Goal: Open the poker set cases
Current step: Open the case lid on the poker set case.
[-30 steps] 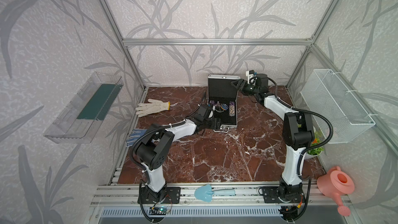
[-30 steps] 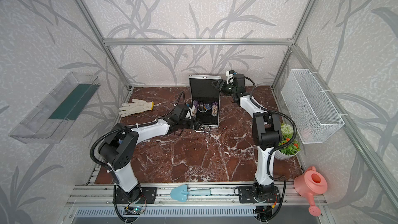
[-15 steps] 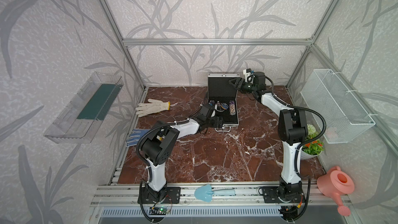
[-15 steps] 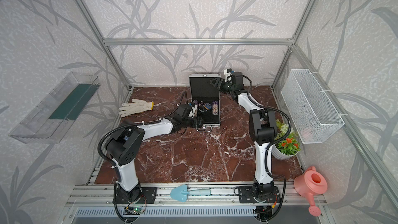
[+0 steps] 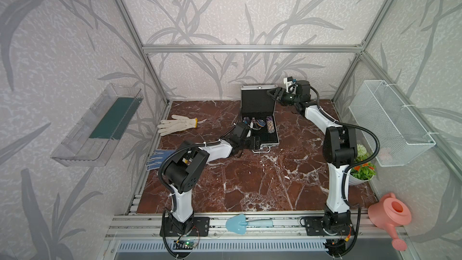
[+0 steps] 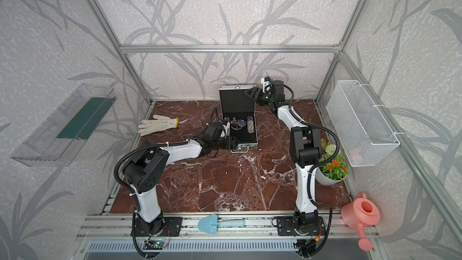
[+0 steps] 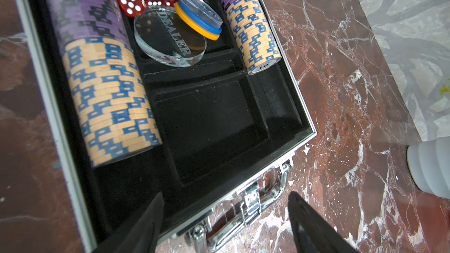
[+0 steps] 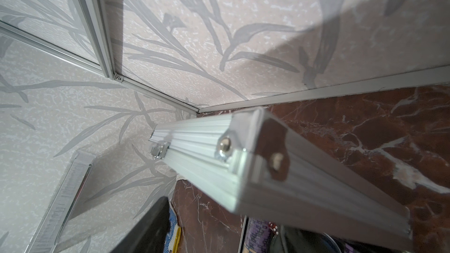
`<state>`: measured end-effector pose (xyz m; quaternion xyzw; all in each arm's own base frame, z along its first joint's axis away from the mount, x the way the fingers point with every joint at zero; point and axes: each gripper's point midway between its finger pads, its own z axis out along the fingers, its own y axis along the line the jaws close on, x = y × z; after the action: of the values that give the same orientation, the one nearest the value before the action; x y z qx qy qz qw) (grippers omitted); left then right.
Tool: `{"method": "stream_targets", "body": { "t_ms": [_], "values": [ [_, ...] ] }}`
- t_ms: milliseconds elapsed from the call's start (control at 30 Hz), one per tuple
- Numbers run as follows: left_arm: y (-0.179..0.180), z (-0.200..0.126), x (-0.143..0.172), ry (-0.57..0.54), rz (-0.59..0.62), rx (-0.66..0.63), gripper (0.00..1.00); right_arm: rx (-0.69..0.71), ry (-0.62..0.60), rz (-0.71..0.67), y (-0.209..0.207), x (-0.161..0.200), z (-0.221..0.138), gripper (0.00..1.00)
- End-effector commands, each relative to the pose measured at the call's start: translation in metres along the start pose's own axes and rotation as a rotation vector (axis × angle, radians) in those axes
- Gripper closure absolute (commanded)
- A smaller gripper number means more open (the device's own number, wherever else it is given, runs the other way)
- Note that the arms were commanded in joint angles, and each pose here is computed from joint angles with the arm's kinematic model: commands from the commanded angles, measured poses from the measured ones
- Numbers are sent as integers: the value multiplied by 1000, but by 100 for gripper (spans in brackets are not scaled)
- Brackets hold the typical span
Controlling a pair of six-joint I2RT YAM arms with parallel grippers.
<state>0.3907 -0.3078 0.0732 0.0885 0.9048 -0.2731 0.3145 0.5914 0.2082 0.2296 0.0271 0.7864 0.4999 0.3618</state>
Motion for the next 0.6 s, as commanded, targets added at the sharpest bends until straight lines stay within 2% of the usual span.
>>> {"method": "stream_targets", "body": {
  "t_ms": [0,300,567],
  "values": [
    [7,-14,12,52,10,-43,18,-14,-9,-25,3,-9,-3,31],
    [-7,-43,-13,-18,48,-27,14,-10,-12,-57,19,-15,-13,31],
    [-8,-81,-32,-104,72,-57,12,-23,-18,-71,37,-16,-25,31]
  ]
}}
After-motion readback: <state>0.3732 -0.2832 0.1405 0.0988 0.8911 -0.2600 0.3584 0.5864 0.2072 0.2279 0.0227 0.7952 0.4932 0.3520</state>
